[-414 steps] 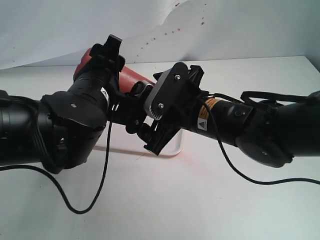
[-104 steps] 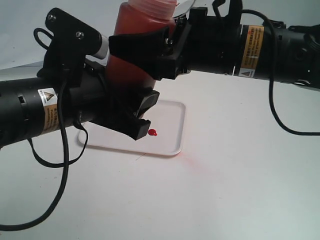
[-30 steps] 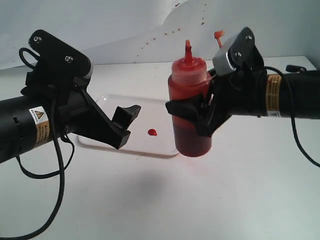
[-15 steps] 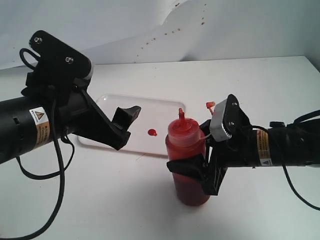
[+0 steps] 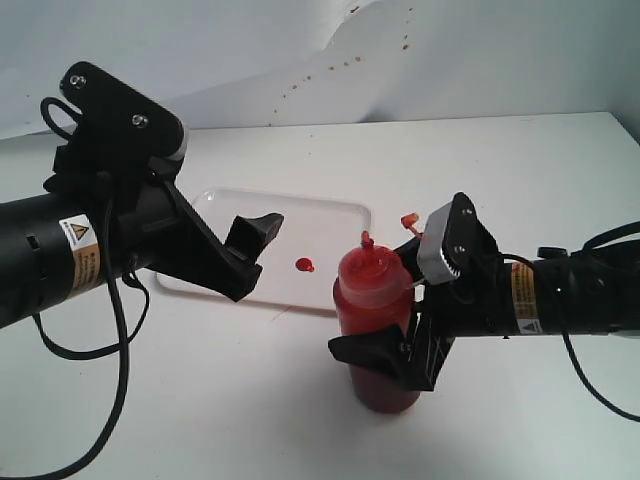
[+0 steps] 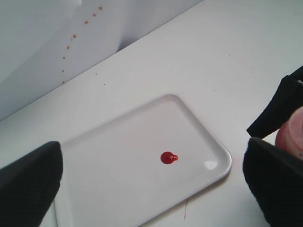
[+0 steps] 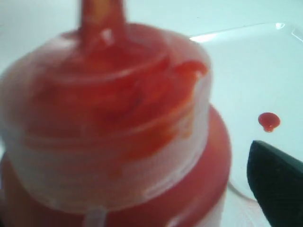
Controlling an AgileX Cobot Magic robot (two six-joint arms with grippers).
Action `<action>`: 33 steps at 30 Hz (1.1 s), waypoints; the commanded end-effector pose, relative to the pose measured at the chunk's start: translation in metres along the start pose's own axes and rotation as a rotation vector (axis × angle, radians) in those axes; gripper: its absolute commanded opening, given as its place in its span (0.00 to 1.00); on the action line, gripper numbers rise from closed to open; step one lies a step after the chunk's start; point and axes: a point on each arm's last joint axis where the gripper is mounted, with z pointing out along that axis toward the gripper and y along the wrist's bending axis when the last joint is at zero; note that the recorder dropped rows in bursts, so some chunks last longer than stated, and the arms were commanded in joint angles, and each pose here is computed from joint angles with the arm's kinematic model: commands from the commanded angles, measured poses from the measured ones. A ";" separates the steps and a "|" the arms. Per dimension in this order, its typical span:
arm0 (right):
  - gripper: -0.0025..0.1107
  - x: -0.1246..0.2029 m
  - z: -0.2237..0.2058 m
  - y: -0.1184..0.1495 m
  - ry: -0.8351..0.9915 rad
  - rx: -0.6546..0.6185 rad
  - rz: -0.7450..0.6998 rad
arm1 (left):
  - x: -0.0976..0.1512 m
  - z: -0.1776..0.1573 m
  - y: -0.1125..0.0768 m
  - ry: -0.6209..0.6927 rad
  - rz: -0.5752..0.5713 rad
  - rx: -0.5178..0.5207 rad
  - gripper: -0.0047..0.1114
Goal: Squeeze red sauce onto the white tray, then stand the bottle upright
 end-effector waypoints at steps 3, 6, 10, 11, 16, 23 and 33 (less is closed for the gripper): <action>0.95 -0.005 0.000 0.002 -0.058 -0.015 0.030 | 0.001 -0.001 0.000 0.002 0.005 -0.003 0.87; 0.95 -0.010 -0.001 0.005 -0.117 -0.057 0.036 | 0.001 -0.001 0.000 0.002 0.005 -0.003 0.87; 0.95 -0.018 -0.003 0.011 -0.204 -0.119 0.037 | 0.001 -0.001 0.001 0.002 0.005 -0.005 0.87; 0.95 -0.019 -0.003 0.011 -0.207 -0.121 0.031 | 0.001 -0.001 0.001 0.002 0.005 -0.005 0.87; 0.95 -0.031 -0.011 0.013 -0.224 -0.100 -0.009 | 0.001 -0.001 0.001 0.002 0.005 -0.005 0.87; 0.95 -0.059 -0.030 0.023 -0.289 -0.077 -0.071 | 0.001 -0.001 0.001 0.002 0.005 -0.005 0.87; 0.95 -0.101 -0.063 0.039 -0.433 -0.008 -0.133 | 0.001 -0.001 0.001 0.002 0.005 -0.005 0.87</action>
